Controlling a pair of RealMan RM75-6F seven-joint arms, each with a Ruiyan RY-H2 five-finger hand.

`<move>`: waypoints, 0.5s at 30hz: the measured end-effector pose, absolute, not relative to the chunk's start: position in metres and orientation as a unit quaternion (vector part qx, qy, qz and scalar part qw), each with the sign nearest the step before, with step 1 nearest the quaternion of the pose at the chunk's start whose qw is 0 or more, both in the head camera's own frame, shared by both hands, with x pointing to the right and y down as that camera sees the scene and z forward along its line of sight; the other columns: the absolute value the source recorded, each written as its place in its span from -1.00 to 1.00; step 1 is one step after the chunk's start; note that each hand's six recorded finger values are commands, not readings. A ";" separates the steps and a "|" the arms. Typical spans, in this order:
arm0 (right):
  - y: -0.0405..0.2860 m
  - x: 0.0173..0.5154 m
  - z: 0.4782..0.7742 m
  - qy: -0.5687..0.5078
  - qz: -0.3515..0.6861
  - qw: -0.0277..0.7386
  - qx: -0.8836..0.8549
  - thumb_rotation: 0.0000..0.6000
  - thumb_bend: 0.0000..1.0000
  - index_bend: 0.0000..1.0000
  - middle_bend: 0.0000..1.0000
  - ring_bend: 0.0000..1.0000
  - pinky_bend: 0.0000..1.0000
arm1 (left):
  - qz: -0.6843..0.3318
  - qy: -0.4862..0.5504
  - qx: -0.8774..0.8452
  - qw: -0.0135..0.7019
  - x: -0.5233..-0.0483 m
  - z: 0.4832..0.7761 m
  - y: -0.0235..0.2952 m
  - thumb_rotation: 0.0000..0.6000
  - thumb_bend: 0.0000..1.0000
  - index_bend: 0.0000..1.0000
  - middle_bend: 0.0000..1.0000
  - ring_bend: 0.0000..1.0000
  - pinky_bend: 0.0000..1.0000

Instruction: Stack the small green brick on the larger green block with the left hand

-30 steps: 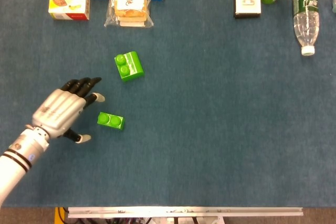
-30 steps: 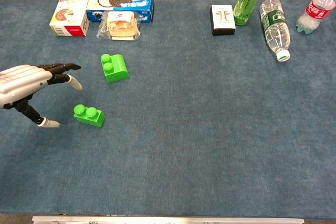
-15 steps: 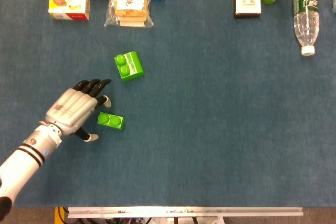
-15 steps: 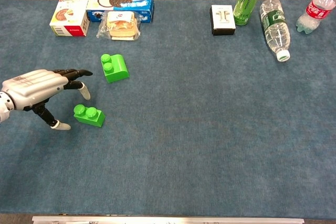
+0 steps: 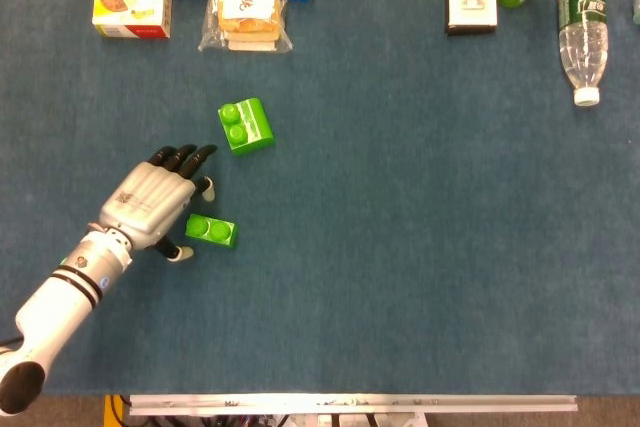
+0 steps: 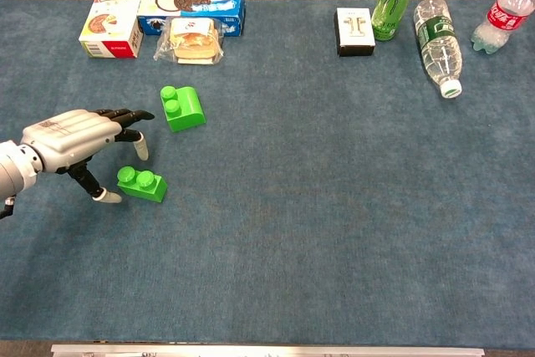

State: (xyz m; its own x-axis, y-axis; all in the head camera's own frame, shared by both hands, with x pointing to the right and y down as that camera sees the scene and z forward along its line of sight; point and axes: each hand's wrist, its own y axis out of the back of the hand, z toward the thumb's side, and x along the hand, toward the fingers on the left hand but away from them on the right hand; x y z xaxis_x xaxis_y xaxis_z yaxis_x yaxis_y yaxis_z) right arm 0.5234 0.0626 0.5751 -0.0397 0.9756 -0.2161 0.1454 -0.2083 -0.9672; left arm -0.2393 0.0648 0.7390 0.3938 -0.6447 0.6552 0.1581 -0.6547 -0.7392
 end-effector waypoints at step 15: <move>0.063 0.524 0.575 -0.491 0.528 0.393 -0.571 1.00 -0.63 -0.45 -0.32 -0.46 -0.10 | -0.530 0.155 -0.743 0.377 -0.229 0.748 0.065 1.00 -0.66 -0.18 -1.00 -1.00 -0.82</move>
